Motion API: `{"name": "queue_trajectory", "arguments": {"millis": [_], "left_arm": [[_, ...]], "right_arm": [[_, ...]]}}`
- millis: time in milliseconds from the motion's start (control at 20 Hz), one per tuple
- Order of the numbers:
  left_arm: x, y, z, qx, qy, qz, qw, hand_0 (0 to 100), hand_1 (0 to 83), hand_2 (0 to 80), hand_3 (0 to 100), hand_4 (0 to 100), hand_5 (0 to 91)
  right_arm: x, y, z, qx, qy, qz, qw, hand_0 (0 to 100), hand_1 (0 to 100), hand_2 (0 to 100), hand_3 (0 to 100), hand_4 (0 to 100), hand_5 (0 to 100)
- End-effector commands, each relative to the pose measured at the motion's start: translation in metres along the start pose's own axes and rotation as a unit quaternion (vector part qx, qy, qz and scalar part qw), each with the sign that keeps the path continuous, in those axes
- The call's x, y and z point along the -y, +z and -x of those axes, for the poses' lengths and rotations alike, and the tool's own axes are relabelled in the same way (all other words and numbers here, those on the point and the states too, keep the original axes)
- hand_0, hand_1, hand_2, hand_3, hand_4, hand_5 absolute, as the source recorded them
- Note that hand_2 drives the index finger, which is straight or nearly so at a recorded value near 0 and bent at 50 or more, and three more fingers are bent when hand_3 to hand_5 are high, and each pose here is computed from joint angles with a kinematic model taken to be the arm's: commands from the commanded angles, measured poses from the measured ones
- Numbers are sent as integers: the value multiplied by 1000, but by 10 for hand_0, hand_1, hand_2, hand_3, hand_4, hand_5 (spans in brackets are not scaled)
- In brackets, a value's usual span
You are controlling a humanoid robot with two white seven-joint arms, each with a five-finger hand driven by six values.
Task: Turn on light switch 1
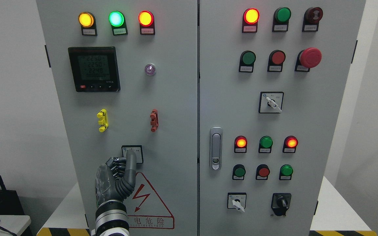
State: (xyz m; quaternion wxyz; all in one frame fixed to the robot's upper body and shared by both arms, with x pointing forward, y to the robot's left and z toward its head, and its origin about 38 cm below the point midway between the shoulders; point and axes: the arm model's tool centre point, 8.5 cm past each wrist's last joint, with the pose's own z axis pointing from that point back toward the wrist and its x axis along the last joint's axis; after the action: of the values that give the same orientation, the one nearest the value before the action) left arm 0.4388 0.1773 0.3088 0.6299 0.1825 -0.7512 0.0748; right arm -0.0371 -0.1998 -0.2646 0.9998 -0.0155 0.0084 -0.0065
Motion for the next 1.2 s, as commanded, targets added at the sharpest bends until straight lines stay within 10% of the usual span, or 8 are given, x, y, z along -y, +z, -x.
{"name": "queue_trajectory", "arguments": {"millis": [0,1150], "left_arm": [[3,1,-1,2,-1,7,1000,481,311,518,818,866,860],[5,0,-5,5,7,12,1000,653,216,528,851,881,863]], "right_arm": [[-1,0,0,0,-4,-1,1000,120,389,0,0,0,0],[-1,0,1,-1,-4,-1,1000,120,389,0,0,0,0]]}}
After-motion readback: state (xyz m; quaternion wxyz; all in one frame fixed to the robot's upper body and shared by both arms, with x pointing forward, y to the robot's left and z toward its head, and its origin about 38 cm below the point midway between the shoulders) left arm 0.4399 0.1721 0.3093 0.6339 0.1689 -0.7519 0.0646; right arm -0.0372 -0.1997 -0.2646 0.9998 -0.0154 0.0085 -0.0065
